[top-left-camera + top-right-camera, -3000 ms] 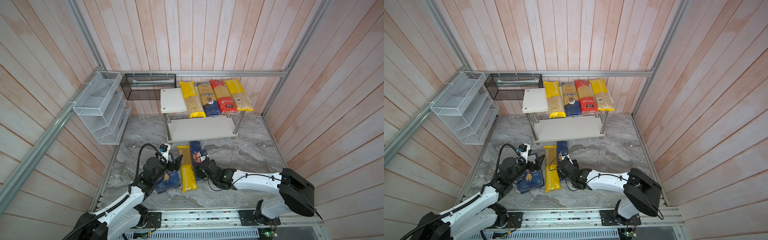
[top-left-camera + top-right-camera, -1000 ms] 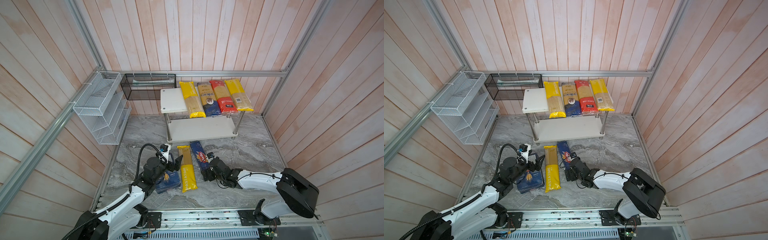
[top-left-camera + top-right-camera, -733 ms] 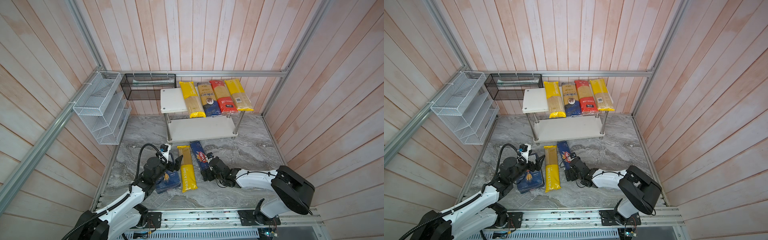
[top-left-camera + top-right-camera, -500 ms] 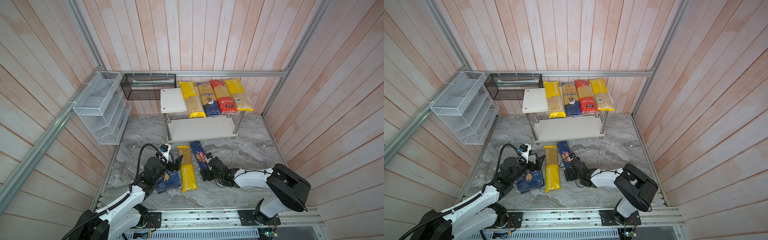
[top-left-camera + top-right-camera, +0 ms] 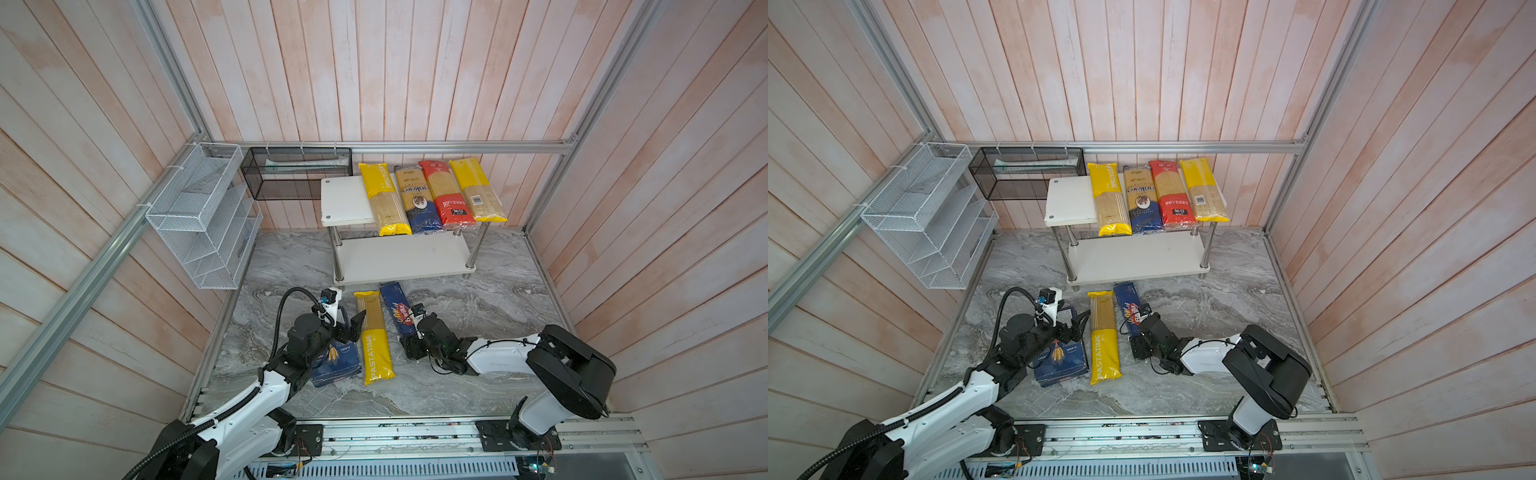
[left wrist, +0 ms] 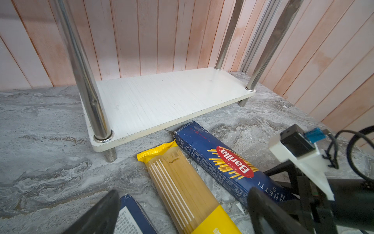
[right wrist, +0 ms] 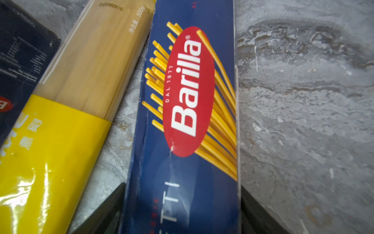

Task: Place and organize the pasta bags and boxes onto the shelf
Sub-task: 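Close the right gripper on the Barilla box and drag it toward the robot, then lift the blue Barilla box and swing it toward the shelf with the right gripper, then lower the Barilla box onto the shelf's lower tier with the right gripper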

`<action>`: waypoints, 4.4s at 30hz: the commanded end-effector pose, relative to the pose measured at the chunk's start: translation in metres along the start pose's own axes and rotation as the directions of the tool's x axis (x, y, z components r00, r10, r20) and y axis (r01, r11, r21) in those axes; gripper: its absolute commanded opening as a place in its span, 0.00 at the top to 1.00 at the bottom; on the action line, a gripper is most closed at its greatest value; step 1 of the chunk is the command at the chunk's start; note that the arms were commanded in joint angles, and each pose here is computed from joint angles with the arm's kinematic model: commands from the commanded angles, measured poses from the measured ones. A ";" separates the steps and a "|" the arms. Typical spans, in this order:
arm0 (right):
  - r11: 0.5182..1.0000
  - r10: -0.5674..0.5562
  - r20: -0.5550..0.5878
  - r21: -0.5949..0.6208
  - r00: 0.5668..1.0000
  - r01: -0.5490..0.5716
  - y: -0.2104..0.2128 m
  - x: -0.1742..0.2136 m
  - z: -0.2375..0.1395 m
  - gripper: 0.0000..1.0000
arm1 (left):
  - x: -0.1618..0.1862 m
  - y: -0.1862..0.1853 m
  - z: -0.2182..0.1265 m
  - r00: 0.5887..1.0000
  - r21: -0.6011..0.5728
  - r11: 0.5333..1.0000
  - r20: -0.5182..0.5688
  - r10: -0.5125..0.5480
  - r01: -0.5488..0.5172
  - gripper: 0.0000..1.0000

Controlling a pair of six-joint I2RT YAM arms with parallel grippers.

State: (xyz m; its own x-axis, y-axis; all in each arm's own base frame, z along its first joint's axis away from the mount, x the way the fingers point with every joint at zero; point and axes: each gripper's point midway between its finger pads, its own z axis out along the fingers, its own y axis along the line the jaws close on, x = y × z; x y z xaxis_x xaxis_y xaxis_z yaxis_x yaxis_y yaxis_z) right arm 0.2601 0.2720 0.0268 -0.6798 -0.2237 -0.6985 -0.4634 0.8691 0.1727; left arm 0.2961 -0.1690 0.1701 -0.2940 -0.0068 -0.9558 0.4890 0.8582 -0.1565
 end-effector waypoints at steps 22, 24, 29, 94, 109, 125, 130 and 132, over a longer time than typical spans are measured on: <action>0.996 0.055 0.002 -0.066 0.998 -0.055 0.008 0.002 -0.020 0.58 | -0.003 -0.005 0.001 1.000 0.022 1.000 0.010 -0.006 0.005 0.00; 0.995 0.059 0.016 -0.079 0.998 -0.057 0.011 -0.003 -0.027 0.61 | -0.002 -0.004 0.002 1.000 0.022 1.000 0.007 -0.007 0.007 0.00; 0.995 0.072 0.071 -0.078 0.995 -0.067 0.009 -0.014 -0.044 0.70 | -0.002 -0.006 0.003 1.000 0.029 1.000 0.003 -0.007 0.007 0.00; 0.965 0.088 0.404 0.190 0.910 -0.178 -0.137 -0.218 -0.108 0.85 | -0.005 0.000 -0.001 1.000 -0.007 1.000 0.010 0.005 -0.005 0.01; 0.949 0.102 0.403 0.234 0.909 -0.210 -0.190 -0.242 -0.067 0.85 | -0.002 0.002 0.000 1.000 -0.014 1.000 0.004 0.004 -0.004 0.00; 0.950 0.094 0.377 0.242 0.921 -0.196 -0.222 -0.260 -0.026 0.84 | 0.001 0.004 0.004 1.000 -0.025 1.000 -0.013 0.006 -0.006 0.00; 0.951 0.127 0.367 0.220 0.922 -0.219 -0.230 -0.251 -0.016 0.82 | 0.001 0.004 0.004 1.000 -0.029 1.000 -0.016 0.006 -0.006 0.00; 0.948 0.136 0.356 0.225 0.925 -0.226 -0.234 -0.247 -0.014 0.77 | 0.001 0.004 0.004 1.000 -0.029 1.000 -0.017 0.004 -0.005 0.00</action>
State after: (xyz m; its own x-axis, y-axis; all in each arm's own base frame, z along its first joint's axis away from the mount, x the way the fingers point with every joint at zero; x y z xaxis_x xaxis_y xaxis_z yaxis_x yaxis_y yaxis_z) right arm 0.4974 0.1178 0.1140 -0.6474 0.0224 -0.7618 -0.1420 0.9785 0.1495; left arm 0.2977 -0.1674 0.1615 -0.3171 0.0056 -0.9484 0.4745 0.8668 -0.1536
